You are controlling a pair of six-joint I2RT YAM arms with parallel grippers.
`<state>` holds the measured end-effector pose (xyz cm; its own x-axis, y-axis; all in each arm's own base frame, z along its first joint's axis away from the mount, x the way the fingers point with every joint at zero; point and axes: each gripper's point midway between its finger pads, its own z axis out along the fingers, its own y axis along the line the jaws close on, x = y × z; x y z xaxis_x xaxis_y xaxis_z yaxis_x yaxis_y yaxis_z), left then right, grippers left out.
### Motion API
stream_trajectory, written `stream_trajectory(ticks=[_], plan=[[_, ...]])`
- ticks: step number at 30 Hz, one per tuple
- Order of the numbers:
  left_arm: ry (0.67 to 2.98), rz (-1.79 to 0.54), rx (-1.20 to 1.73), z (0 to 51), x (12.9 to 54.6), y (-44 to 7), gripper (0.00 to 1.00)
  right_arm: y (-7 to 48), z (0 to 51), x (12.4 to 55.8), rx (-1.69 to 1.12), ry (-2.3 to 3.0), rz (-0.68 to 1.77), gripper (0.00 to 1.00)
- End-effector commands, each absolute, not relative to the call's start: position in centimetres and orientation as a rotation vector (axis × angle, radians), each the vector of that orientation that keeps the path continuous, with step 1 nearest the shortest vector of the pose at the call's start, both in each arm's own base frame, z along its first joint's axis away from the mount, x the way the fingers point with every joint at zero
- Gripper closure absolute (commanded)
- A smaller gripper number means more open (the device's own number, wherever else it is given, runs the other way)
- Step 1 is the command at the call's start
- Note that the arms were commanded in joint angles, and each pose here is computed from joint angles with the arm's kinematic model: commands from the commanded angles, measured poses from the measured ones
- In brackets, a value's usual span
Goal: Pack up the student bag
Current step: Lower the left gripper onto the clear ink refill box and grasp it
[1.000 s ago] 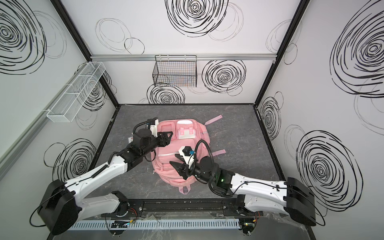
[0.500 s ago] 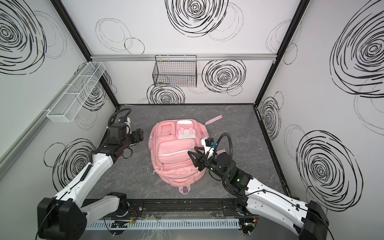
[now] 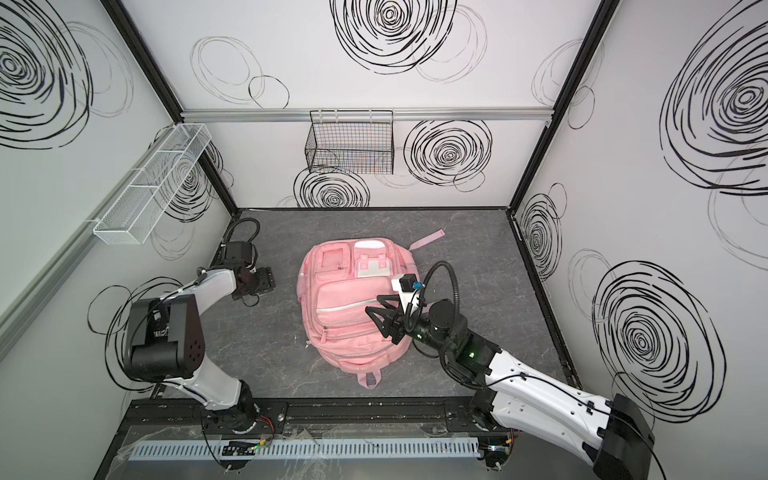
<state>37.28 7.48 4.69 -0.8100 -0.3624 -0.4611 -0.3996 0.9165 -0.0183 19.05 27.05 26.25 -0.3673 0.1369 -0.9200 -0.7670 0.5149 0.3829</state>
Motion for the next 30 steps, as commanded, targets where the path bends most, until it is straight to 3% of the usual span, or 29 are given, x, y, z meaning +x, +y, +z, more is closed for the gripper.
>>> stream_trajectory(ticks=[1, 12, 18, 23, 30], plan=[[2.643, 0.131, -0.478, 4.3, 38.3, 7.5, 0.18, 26.2, 26.4, 19.3, -0.530, 1.649, 1.007, 0.48], [2.767, 0.138, -0.421, 1.1, 38.1, 6.5, 0.24, 25.8, 25.7, 19.4, -0.534, 1.655, 1.000, 0.47], [2.805, 0.094, -0.385, 0.0, 37.9, 5.8, 0.41, 26.1, 25.6, 19.5, -0.540, 1.658, 1.010, 0.47], [2.817, 0.078, -0.390, -0.2, 37.7, 5.7, 0.43, 26.1, 25.6, 19.6, -0.539, 1.658, 1.009, 0.48], [2.683, 0.058, -0.405, 3.6, 39.0, 5.7, 0.44, 26.1, 25.7, 19.7, -0.535, 1.662, 1.003, 0.47]])
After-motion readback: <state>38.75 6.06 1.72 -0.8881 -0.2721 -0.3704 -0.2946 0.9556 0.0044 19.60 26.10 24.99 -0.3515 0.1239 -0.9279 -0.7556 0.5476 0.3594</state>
